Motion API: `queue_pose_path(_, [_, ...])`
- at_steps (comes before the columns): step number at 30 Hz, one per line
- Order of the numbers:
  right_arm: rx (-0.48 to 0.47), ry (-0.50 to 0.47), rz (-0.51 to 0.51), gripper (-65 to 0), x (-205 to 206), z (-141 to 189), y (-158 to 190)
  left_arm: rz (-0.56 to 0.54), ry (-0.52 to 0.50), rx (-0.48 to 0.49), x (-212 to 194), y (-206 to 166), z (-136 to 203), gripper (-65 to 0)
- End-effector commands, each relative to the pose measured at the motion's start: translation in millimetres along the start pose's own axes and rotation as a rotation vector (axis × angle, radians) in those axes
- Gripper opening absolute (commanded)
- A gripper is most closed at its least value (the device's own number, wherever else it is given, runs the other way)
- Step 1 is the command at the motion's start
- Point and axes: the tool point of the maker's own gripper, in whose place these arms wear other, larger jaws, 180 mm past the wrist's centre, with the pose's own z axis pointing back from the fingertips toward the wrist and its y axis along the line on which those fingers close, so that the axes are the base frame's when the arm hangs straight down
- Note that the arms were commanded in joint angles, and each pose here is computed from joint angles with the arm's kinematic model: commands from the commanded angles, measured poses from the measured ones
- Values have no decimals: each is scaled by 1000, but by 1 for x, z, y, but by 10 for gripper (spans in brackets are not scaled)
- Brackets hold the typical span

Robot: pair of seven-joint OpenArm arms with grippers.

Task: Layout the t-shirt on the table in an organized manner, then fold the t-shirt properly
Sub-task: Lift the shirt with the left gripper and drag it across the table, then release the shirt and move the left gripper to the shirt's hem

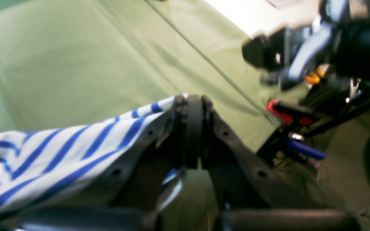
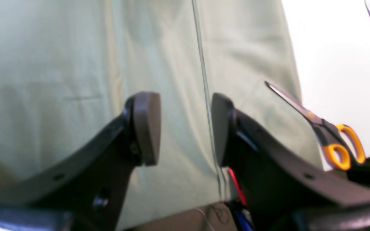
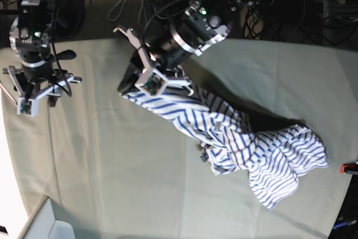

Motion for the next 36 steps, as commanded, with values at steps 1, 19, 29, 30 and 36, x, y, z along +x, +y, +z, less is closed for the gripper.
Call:
queue_pose_path(1, [-5,-45,7,-380,13,2,-3,14,-35,-7,10,-1,-1,-645])
queue_pose_path(19, [112,-122,25,-298,43,-1,45,263,-38,241,2,132,62,-90])
queue_pose_path(29, [241,-132,73,-298,46,5,96,570,-148,831,-49,321,162,-88])
queue_pose_path(30, [242,-121,73,-298,43,4,96,590,-144,857,-55,332,165,-88])
queue_pose_path(36, [238,-77,79,-299,27,-1,95,714,-127,964,-84,381,170,-93])
